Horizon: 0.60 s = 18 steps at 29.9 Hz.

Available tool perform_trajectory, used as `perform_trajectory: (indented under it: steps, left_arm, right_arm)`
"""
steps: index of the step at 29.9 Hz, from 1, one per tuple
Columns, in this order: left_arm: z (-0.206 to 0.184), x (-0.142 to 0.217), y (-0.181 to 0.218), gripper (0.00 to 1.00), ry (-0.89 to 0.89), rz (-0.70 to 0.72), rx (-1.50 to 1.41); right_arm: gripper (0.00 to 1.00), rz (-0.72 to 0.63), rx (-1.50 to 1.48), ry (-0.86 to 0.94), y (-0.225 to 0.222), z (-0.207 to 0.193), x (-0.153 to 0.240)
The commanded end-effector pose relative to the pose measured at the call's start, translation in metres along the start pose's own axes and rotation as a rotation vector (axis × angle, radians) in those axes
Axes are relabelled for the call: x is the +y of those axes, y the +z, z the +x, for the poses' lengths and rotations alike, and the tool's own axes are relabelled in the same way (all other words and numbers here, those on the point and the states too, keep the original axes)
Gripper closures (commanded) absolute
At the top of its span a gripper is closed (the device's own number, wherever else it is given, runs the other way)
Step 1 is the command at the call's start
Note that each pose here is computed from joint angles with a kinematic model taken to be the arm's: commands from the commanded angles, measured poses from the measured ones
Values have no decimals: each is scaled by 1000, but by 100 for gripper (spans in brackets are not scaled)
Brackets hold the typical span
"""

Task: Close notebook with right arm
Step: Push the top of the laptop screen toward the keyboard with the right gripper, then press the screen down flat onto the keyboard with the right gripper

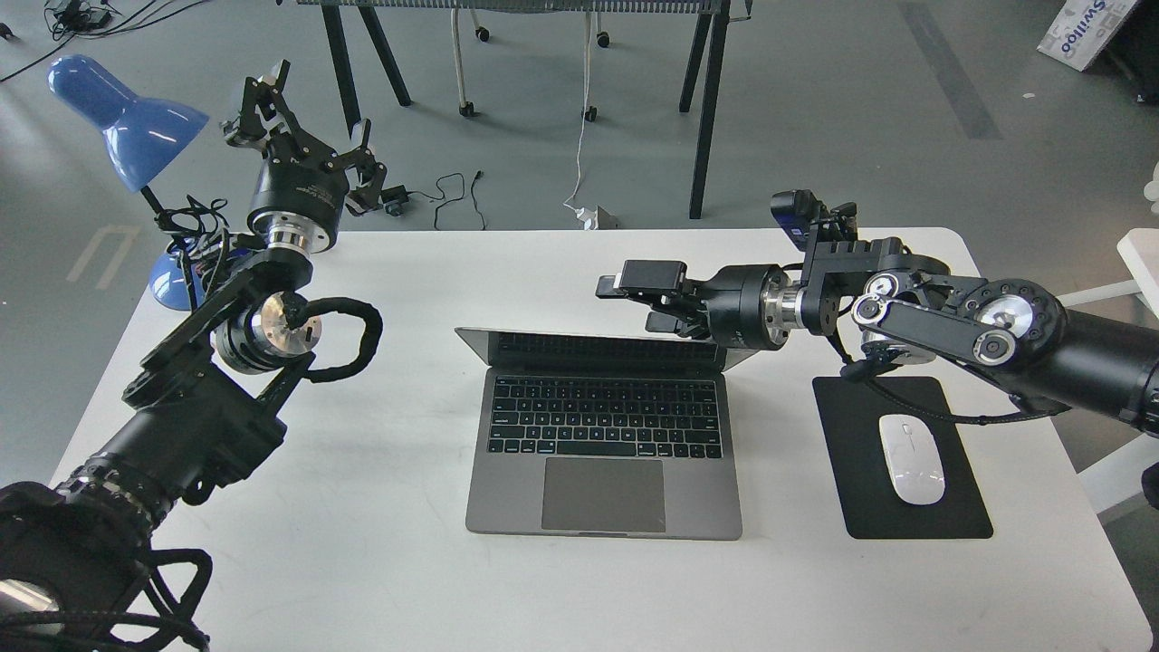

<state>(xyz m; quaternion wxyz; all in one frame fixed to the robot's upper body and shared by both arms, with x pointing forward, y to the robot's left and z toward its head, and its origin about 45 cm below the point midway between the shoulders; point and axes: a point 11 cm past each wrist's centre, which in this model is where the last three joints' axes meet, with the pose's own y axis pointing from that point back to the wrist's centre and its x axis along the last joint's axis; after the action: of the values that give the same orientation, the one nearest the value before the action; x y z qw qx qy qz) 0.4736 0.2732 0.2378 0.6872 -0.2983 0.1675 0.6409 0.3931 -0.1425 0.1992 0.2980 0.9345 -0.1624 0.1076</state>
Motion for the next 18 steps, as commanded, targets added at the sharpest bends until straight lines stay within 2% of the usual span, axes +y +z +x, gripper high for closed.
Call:
perform_trajectory:
  steps: [1,8,18]
  left_arm:
    - [0,0,0,0,0,0,1]
    - [0,0,0,0,2,0,1]
    - [0,0,0,0,0,0,1]
  right_arm:
    - [0,-6,1,-43,2,-14,-3]
    - [0,8,-12,-104,2,-37,-8]
    - [0,-41,-7,-193,27,-73,-12]
